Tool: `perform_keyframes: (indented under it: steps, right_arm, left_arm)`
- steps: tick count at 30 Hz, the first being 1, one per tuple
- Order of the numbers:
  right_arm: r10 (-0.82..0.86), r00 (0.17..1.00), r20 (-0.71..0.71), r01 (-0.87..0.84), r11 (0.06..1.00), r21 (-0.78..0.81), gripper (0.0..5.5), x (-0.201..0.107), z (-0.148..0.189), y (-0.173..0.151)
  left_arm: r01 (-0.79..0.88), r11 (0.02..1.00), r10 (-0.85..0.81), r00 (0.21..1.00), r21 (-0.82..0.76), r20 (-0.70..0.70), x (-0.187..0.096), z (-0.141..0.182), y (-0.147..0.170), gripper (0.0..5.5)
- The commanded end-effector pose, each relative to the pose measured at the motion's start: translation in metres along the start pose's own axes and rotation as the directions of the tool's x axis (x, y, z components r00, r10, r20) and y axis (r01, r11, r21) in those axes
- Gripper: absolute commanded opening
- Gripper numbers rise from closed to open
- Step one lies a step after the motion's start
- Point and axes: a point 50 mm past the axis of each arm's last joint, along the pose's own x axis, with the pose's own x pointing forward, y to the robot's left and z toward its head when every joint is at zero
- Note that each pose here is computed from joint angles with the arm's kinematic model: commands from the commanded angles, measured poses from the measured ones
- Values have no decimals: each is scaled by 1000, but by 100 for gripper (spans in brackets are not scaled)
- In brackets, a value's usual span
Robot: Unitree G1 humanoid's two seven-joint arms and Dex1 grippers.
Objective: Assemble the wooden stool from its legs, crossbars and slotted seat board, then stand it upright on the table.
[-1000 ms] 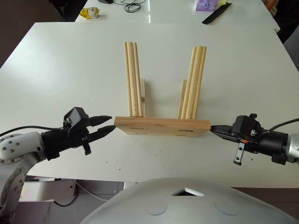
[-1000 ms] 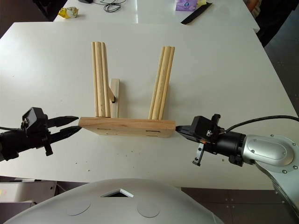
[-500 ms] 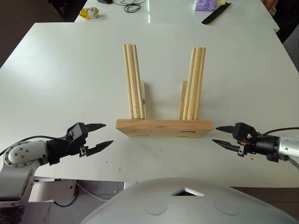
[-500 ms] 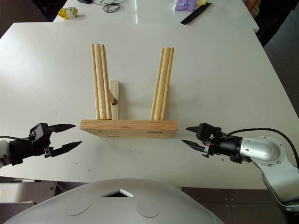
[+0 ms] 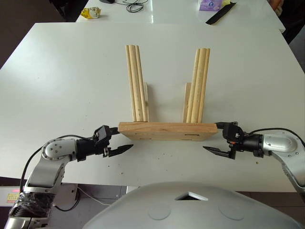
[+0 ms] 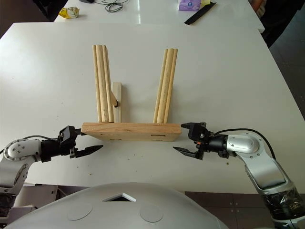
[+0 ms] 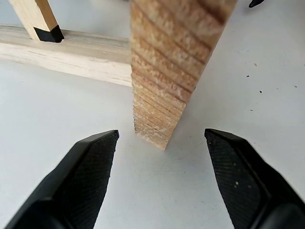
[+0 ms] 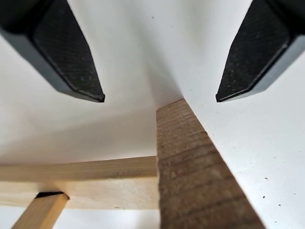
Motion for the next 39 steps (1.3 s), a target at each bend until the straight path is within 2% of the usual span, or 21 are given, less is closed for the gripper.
perform_keyframes:
  steps: [1,2,4,14,16,19,39]
  right_arm:
    - [18,1000,8,-18,999,-38,510,7,4,-4]
    - [21,1000,10,-21,999,-42,533,8,4,-4]
    - [31,999,9,-31,998,-55,539,12,4,-5]
    - [94,996,7,-93,993,-68,540,28,0,0]
    - [99,995,4,-99,993,-62,540,29,-2,1]
    - [100,995,1,-100,994,-49,490,29,-5,2]
    - [117,992,37,-116,993,-23,194,23,2,5]
  left_arm:
    - [0,1000,0,1000,19,-3,6,-2,3,336]
    - [4,1000,-4,1000,22,0,7,-2,3,336]
    - [11,1000,-11,1000,25,6,11,-1,7,336]
    - [45,998,-45,999,40,17,23,-7,9,176]
    - [53,998,-54,998,41,15,23,-8,7,169]
    - [65,997,-65,998,46,11,23,-8,7,153]
    - [76,992,-76,997,101,-6,14,1,25,150]
